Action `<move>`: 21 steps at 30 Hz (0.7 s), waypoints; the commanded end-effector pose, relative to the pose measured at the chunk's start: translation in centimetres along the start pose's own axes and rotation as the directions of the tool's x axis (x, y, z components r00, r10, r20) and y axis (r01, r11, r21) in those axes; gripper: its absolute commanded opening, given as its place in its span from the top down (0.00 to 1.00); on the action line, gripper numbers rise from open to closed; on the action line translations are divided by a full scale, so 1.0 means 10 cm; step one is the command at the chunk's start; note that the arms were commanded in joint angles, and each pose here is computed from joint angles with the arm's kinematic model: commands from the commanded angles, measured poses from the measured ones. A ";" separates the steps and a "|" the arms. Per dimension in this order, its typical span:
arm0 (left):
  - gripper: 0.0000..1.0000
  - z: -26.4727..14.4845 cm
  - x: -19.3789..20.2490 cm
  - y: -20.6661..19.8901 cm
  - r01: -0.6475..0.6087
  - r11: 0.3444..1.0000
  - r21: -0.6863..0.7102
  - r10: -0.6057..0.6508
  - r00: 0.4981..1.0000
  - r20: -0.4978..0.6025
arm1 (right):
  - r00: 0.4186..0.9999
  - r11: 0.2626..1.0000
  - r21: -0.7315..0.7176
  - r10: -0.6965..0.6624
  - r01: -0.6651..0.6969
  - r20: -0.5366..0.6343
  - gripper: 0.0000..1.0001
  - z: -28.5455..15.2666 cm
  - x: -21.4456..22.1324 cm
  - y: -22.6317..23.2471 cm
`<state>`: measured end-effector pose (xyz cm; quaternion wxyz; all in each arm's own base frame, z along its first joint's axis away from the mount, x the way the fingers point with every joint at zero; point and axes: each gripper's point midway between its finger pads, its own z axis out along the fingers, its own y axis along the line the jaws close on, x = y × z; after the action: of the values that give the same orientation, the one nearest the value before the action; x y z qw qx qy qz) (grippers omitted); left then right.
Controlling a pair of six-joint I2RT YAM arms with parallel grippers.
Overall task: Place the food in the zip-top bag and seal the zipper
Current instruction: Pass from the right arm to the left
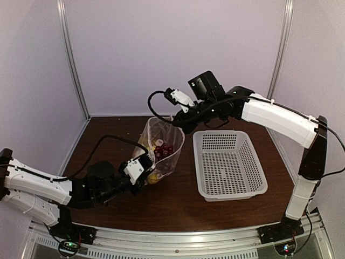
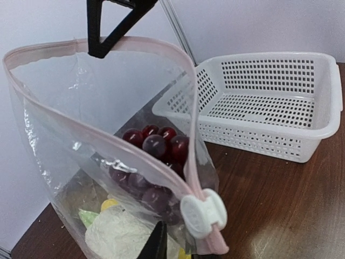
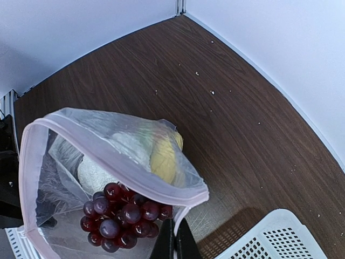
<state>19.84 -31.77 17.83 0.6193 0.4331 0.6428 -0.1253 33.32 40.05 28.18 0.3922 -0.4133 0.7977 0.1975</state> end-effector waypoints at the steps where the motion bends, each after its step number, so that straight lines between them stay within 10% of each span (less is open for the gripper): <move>1: 0.88 -0.04 -0.23 0.20 0.038 0.996 -0.085 -0.031 0.996 0.089 | 0.999 1.000 0.003 0.001 -0.001 0.038 1.00 -0.07 -0.10 -0.02; 13: 1.00 -0.43 -0.48 0.45 0.101 0.989 -0.108 -0.082 0.983 0.165 | 0.994 0.999 0.039 -0.003 -0.001 0.108 1.00 -0.31 -0.30 -0.27; 21: 1.00 -0.52 -0.48 0.45 0.161 0.984 -0.073 -0.146 0.974 0.175 | 0.994 0.998 -0.025 -0.050 0.053 0.093 0.43 -0.76 0.03 -0.46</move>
<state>19.08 -27.76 24.44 0.6794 0.3613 0.6195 -0.1551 34.35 36.75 30.27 0.4013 -0.4323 0.7778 0.2168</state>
